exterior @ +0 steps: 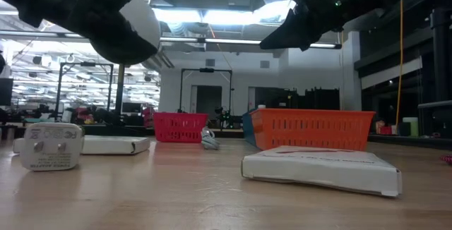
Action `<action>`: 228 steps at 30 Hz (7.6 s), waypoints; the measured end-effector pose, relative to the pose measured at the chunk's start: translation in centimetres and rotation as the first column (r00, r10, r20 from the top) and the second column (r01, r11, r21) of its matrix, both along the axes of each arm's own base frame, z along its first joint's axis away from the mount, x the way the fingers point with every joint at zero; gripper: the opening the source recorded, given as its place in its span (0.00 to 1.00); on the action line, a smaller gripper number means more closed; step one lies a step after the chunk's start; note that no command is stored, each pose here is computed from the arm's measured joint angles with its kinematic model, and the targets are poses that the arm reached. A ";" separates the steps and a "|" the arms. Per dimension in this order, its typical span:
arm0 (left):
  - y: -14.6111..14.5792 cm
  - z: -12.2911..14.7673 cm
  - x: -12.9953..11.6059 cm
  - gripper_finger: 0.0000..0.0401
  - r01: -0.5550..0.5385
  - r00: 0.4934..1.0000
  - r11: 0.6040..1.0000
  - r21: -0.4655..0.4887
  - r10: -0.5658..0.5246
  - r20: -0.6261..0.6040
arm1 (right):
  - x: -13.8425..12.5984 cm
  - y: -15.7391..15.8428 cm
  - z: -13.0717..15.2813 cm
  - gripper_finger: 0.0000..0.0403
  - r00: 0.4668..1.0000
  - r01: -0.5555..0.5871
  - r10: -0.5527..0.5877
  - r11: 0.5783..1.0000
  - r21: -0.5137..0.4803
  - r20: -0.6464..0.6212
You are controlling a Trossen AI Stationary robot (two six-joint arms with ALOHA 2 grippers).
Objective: Pick and place items into bin
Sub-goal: Put the light pink charger adapter into the orange bin
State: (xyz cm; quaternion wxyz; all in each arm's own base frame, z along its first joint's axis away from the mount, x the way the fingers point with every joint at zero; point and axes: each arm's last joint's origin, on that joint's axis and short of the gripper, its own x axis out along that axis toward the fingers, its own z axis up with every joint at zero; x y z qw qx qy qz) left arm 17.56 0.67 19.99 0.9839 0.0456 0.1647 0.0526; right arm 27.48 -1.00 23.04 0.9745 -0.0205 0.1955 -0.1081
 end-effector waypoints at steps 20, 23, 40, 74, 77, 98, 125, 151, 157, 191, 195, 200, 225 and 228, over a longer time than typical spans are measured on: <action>-0.6 -0.1 0.0 0.00 0.235 0.972 0.972 0.008 -0.235 -0.006 | 0.0 0.0 0.1 0.00 1.000 0.000 0.000 1.000 0.000 0.013; -0.6 -0.1 0.0 0.01 0.229 0.973 0.973 -0.006 -0.229 -0.005 | 0.0 0.0 0.1 0.00 1.000 0.001 -0.001 1.000 0.000 0.013; -3.5 3.4 0.9 0.01 0.071 0.937 0.992 -0.101 -0.101 -0.335 | 0.0 0.0 -0.1 0.00 1.000 0.000 0.000 1.000 -0.001 -0.001; -12.6 4.8 1.7 0.22 0.211 0.604 0.957 -0.199 -0.288 -0.743 | 0.0 -0.1 0.1 0.00 0.999 -0.031 0.031 0.995 -0.097 -0.011; -12.4 4.6 1.1 0.26 0.172 0.566 0.967 -0.188 -0.253 -0.785 | 0.1 -0.1 0.2 0.00 1.000 -0.030 0.030 0.995 -0.096 0.001; -11.8 2.5 -0.3 0.63 0.287 0.445 0.952 -0.106 -0.230 -0.866 | 0.1 0.0 0.2 0.00 1.000 0.007 -0.007 1.000 0.010 0.030; -10.7 -1.7 -2.3 0.64 0.327 0.346 0.945 -0.026 -0.145 -0.927 | 0.1 0.0 0.2 0.00 1.000 0.008 -0.009 1.000 0.020 0.030; -11.2 -5.7 -0.5 0.64 0.268 0.194 0.963 0.009 -0.044 -0.980 | 0.1 0.0 0.2 0.00 0.999 0.008 -0.009 1.000 0.019 0.031; -11.3 -6.3 -0.3 0.64 0.268 0.165 0.963 0.017 -0.028 -0.986 | 0.1 0.0 0.2 0.00 0.999 0.008 -0.009 1.000 0.019 0.031; -10.0 2.6 1.4 0.47 0.097 0.776 0.995 0.022 -0.062 -0.628 | 0.1 -0.1 0.2 0.00 0.999 0.009 -0.010 1.000 0.019 0.031; -9.1 4.2 1.7 0.47 0.097 0.872 0.995 0.032 -0.069 -0.485 | 0.1 -0.1 0.2 0.00 0.999 0.009 -0.010 1.000 0.019 0.031; -8.4 4.1 2.1 0.47 0.149 0.948 0.989 0.026 -0.135 -0.289 | 0.1 -0.1 0.2 0.00 1.000 0.005 -0.005 1.000 0.008 0.028; -3.7 1.8 3.3 0.47 -0.006 0.997 1.000 0.028 0.004 0.071 | 0.1 1.0 0.2 0.00 0.999 -0.039 0.039 0.999 -0.005 0.026; -2.7 2.0 3.5 0.47 -0.042 0.995 0.999 0.032 0.038 0.094 | 0.1 1.0 0.2 0.00 0.999 -0.038 0.039 0.999 -0.029 0.021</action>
